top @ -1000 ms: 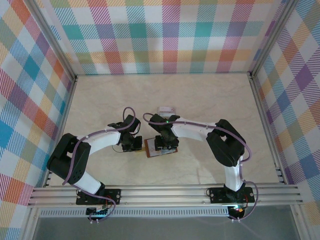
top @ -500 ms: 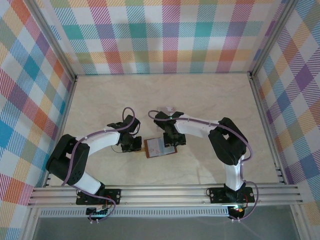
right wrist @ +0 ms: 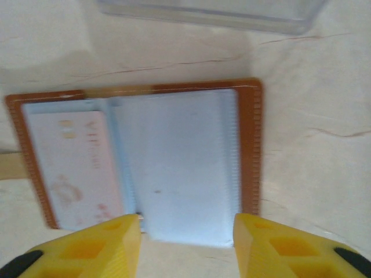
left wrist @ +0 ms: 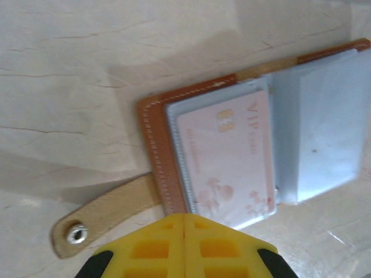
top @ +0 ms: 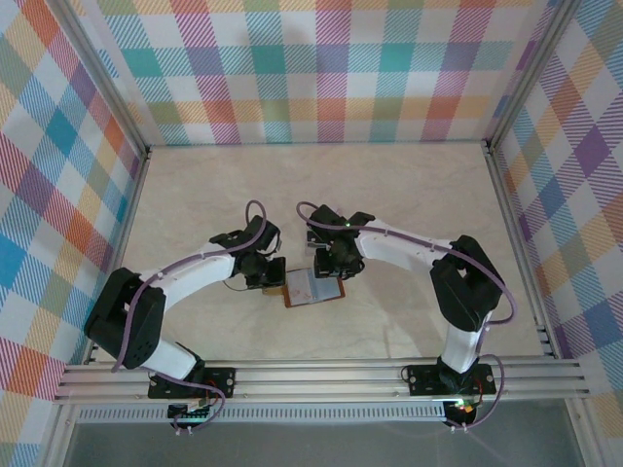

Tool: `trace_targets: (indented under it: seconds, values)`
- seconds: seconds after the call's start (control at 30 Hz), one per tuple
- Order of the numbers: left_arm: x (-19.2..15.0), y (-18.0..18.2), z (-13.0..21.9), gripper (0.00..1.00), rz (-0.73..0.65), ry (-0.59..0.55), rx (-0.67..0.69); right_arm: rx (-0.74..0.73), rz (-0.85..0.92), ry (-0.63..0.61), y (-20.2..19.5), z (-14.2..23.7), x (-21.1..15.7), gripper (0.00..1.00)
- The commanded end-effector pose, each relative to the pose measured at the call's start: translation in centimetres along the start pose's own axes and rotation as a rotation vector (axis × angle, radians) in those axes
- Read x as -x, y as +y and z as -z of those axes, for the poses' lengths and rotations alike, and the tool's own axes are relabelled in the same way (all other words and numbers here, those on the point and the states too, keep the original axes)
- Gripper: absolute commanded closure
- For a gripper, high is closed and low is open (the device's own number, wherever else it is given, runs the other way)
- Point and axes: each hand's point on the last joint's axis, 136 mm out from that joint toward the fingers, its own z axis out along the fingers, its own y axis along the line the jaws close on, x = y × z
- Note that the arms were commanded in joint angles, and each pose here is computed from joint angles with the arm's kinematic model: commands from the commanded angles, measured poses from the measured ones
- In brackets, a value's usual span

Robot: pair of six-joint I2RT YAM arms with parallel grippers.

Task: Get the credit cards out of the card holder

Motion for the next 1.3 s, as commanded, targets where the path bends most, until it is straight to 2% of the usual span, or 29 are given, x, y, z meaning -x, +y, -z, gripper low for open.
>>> trace_targets:
  seconds: [0.0,0.27,0.47,0.8,1.27]
  values:
    - [-0.4,-1.1,-0.8,0.94,0.010,0.035,-0.024,0.144,-0.006,0.027,2.5,0.5,-0.2,0.58]
    - [-1.1,-0.7,-2.8,0.96,0.008,0.083,0.013,0.275,-0.011,0.026,4.9,1.3,0.1,0.63]
    - [-1.4,0.0,-3.5,0.96,0.009,0.095,0.037,0.368,-0.021,0.070,6.6,0.3,-0.1,0.67]
    - [-1.7,0.7,-3.6,0.97,0.003,0.104,0.072,0.331,-0.034,0.125,6.1,-2.9,-0.5,0.70]
    - [-1.7,0.7,-3.6,0.97,-0.005,0.111,0.075,0.274,-0.037,0.147,4.8,-5.2,-0.8,0.70]
